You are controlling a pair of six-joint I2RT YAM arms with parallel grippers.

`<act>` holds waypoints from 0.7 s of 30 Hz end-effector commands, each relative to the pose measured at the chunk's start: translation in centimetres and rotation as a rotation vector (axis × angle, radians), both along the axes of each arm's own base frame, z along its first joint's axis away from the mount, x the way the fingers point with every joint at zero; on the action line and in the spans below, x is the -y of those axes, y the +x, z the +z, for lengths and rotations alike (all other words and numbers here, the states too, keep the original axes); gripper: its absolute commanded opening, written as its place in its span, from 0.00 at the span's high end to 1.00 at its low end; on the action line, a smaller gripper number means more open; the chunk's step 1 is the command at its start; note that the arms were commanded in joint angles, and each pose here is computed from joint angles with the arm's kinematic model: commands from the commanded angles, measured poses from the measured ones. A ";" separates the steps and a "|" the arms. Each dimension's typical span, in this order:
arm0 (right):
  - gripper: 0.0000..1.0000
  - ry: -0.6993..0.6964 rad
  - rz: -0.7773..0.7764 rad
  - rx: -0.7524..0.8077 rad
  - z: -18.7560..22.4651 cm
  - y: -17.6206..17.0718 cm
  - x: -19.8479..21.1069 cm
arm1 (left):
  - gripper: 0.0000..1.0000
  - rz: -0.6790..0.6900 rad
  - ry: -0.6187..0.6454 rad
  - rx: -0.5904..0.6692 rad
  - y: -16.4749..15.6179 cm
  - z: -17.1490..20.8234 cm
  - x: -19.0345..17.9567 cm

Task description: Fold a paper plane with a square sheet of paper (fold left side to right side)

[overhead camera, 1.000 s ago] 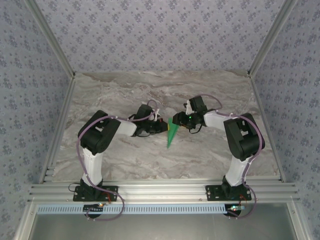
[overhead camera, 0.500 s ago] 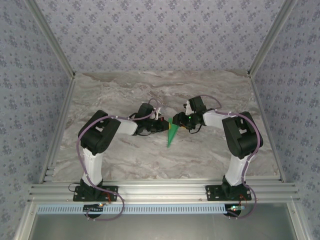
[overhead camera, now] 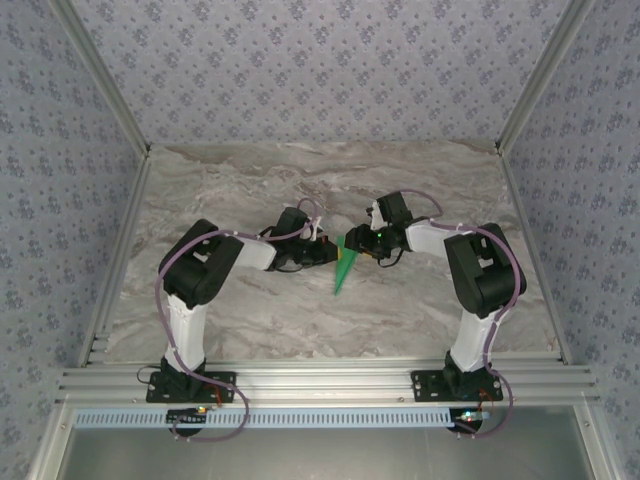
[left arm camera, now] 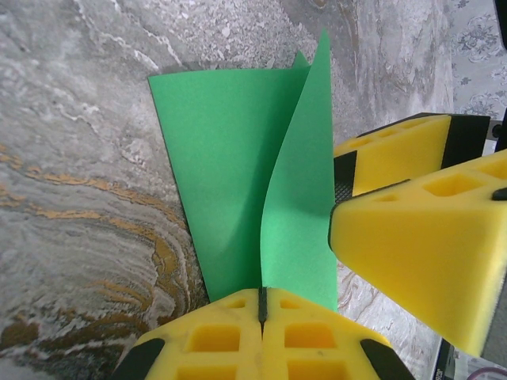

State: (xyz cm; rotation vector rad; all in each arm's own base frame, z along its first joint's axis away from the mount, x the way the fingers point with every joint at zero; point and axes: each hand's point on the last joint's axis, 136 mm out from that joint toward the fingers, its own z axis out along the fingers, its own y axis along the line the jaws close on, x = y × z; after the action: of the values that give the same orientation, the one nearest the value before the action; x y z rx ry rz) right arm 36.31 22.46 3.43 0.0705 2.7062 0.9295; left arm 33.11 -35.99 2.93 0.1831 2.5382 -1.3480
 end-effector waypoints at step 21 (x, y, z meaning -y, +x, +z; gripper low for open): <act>0.51 0.017 0.063 0.079 3.4 1.6 -2.8 | 1.00 -0.008 0.064 -0.002 -0.2 -2.0 -0.3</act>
State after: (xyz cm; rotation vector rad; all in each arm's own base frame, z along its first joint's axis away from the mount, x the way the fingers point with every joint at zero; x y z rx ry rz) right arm 37.24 24.70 6.67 -0.0411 2.6435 0.9465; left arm 33.14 -35.96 2.87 0.1999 2.5345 -1.3369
